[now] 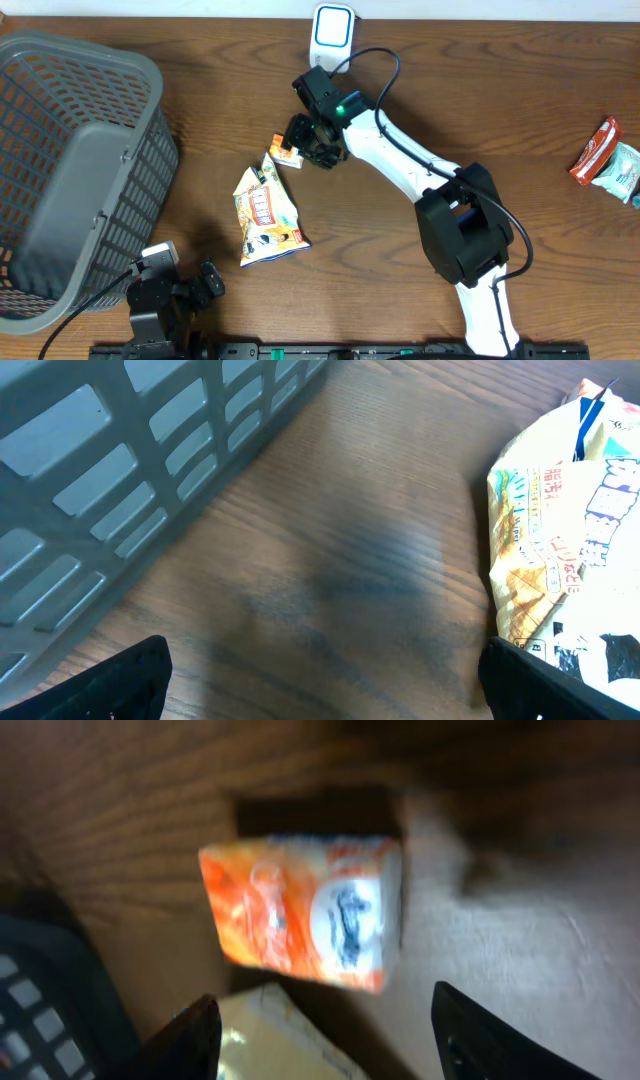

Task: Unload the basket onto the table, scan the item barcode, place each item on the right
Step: 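Reach the right gripper to the small orange box and grasp it, then lift the orange box and rotate it in the right gripper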

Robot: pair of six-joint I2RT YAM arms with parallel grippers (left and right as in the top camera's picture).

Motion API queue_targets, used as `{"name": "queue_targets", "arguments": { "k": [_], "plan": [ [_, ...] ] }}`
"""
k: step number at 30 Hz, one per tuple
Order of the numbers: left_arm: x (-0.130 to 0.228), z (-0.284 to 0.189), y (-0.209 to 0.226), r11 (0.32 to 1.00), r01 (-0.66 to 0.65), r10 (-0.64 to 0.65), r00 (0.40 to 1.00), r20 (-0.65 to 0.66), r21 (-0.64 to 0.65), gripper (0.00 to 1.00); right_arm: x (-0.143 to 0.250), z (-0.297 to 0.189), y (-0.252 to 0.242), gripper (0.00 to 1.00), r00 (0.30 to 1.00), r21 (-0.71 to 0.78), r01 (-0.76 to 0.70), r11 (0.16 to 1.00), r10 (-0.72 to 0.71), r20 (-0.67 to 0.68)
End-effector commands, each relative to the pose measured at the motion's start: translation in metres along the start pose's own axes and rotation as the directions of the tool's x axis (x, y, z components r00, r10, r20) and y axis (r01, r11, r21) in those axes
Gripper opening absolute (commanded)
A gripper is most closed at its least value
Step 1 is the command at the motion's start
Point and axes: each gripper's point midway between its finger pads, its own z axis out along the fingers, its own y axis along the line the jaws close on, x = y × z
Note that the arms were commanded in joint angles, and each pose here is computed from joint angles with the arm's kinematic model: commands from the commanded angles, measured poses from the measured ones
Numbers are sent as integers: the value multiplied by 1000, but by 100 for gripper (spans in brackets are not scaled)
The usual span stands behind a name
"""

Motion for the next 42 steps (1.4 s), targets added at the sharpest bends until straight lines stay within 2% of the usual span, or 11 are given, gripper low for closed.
{"name": "queue_targets", "arguments": {
  "k": [1, 16, 17, 18, 22, 25, 30, 33, 37, 38, 42],
  "plan": [
    [16, 3, 6, 999, -21, 20, 998, -57, -24, 98, -2, 9, -10, 60, 997, 12, -79, 997, 79, 23],
    [16, 3, 6, 999, -21, 20, 998, -57, -24, 98, 1, 53, -30, 57, 993, -10, -113, 993, 114, 10],
    [16, 3, 6, 999, -21, 20, 998, -57, -24, 98, 4, 59, -32, 54, 993, -10, -114, 993, 114, -6],
    [16, 3, 6, 999, -21, 20, 998, -57, -24, 98, 7, 65, -34, 45, 993, -7, -115, 993, 115, -19],
    [16, 3, 6, 999, -21, 20, 998, -57, -24, 98, 20, 85, -48, 4, 992, 21, -88, 996, 89, -85],
    [16, 3, 6, 999, -21, 20, 998, -57, -24, 98, 26, 86, -55, 1, 994, 33, 9, 999, -5, -114],
    [16, 3, 6, 999, -21, 20, 998, -57, -24, 98, 9, 54, -34, 1, 964, -104, 230, 968, -241, -110],
    [16, 3, 6, 999, -21, 20, 998, -57, -24, 98, -6, 14, -14, 1, 894, -234, 424, 875, -446, -47],
    [16, 3, 6, 999, -21, 20, 998, -57, -24, 98, -16, -61, 2, 1, 722, -340, 671, 659, -686, 94],
    [16, 3, 6, 999, -21, 20, 998, -57, -24, 98, -14, -89, 6, 1, 650, -364, 736, 570, -746, 146],
    [16, 3, 6, 999, -21, 20, 998, -57, -24, 98, 6, -157, 15, 1, 466, -421, 846, 327, -837, 286]
  ]
}}
